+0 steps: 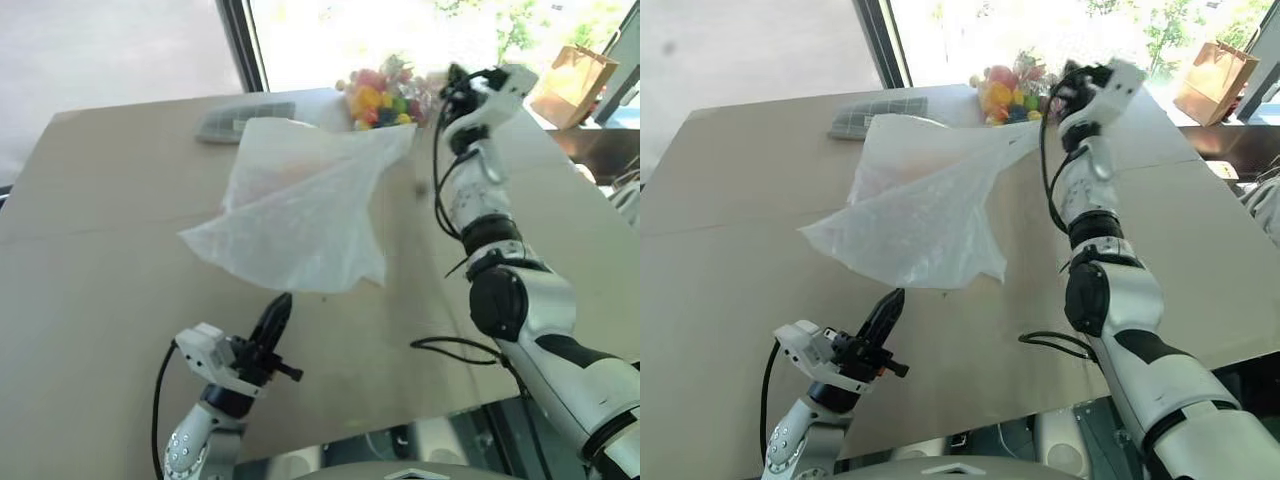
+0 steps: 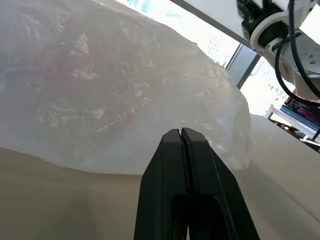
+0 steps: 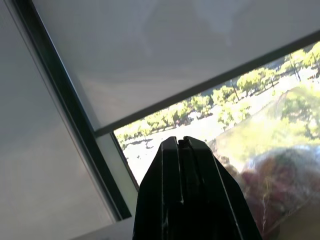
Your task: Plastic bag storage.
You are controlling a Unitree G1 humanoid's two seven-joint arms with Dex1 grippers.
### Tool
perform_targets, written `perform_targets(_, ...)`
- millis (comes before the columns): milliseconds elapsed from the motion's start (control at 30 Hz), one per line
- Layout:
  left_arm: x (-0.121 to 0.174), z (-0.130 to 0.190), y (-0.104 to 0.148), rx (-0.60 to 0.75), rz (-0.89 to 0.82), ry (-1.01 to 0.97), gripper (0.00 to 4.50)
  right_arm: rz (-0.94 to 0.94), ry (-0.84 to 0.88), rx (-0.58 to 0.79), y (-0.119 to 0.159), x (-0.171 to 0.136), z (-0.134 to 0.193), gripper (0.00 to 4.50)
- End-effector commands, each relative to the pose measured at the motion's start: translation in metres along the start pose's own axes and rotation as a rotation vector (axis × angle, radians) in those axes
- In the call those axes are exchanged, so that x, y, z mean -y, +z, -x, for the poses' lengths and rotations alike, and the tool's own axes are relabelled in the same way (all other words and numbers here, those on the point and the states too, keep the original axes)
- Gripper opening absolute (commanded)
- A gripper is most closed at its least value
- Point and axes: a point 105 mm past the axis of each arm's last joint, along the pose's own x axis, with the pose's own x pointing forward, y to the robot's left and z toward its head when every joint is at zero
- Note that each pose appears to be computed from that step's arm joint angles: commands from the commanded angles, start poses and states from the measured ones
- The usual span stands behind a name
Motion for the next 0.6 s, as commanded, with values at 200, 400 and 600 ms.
perform_targets(200,0.004,-0.005,-0.001,-0.029,0.032,-0.078,0.00,0.136,0.238,-0.310,-0.030,-0.016,0.060,0.92)
perform_targets(400,0.016,-0.014,-0.005,-0.077,0.041,-0.206,0.00,0.148,0.181,-0.618,-0.076,0.024,0.090,3.90)
perform_targets(600,0.019,-0.013,-0.004,-0.114,0.050,-0.278,0.00,0.033,0.384,-0.899,-0.086,0.022,0.138,4.45)
